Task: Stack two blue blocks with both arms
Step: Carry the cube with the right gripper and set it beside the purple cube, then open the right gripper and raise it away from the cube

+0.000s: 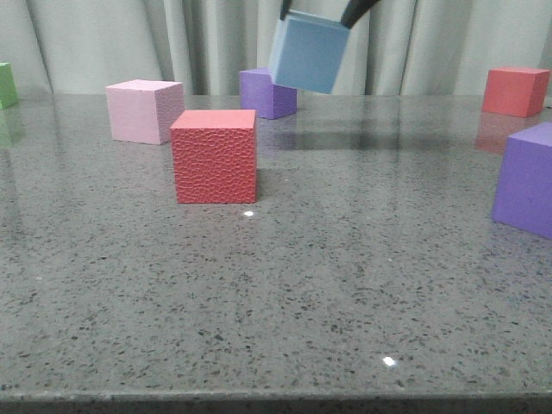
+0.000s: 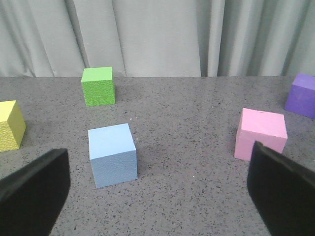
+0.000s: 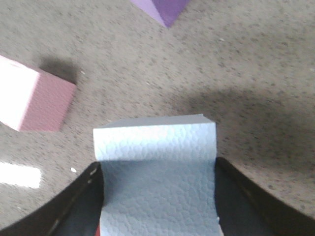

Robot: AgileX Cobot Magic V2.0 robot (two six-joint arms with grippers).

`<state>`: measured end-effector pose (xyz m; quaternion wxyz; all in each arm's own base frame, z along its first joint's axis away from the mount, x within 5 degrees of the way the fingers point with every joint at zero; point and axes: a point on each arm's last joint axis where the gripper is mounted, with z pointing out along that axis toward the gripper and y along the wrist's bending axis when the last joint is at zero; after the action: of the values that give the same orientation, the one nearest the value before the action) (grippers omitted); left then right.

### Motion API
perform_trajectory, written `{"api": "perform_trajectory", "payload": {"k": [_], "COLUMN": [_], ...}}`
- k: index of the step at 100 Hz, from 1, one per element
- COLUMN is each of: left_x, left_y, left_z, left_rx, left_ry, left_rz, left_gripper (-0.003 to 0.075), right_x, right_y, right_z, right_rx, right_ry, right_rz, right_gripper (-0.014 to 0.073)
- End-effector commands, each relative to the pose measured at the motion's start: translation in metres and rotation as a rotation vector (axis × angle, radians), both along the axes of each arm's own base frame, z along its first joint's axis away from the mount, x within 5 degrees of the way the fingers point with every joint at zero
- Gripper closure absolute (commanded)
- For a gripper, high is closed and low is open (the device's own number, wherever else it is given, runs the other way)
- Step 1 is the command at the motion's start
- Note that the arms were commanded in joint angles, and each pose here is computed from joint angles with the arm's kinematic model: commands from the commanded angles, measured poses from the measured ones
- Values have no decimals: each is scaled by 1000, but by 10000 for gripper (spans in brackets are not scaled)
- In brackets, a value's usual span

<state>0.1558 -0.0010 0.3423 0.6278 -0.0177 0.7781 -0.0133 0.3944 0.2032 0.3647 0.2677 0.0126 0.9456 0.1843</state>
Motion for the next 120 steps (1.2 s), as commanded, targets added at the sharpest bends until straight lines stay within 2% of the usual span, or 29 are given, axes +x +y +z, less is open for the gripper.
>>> {"api": "perform_trajectory", "payload": {"k": [1, 22, 48, 82, 109, 120], "left_x": [1, 1, 1, 1, 1, 0], "left_y": [-2, -2, -2, -2, -2, -1], "left_z": [20, 20, 20, 20, 20, 21], "left_rx": [-14, -16, -16, -16, -16, -71], "left_ry": [-119, -117, -117, -117, -115, -105], "left_rz": [-15, -15, -15, -15, -15, 2], "left_gripper": [27, 27, 27, 27, 27, 27], "right_x": [-6, 6, 16, 14, 10, 3], "right_y": [0, 17, 25, 27, 24, 20], "right_z": [29, 6, -8, -8, 2, 16], "right_rx": [78, 106, 115, 110, 106, 92], "right_ry": [-103, -30, -1, 9, -11, -52], "right_rz": [-20, 1, 6, 22, 31, 49], "right_gripper": [165, 165, 149, 28, 25, 25]}}
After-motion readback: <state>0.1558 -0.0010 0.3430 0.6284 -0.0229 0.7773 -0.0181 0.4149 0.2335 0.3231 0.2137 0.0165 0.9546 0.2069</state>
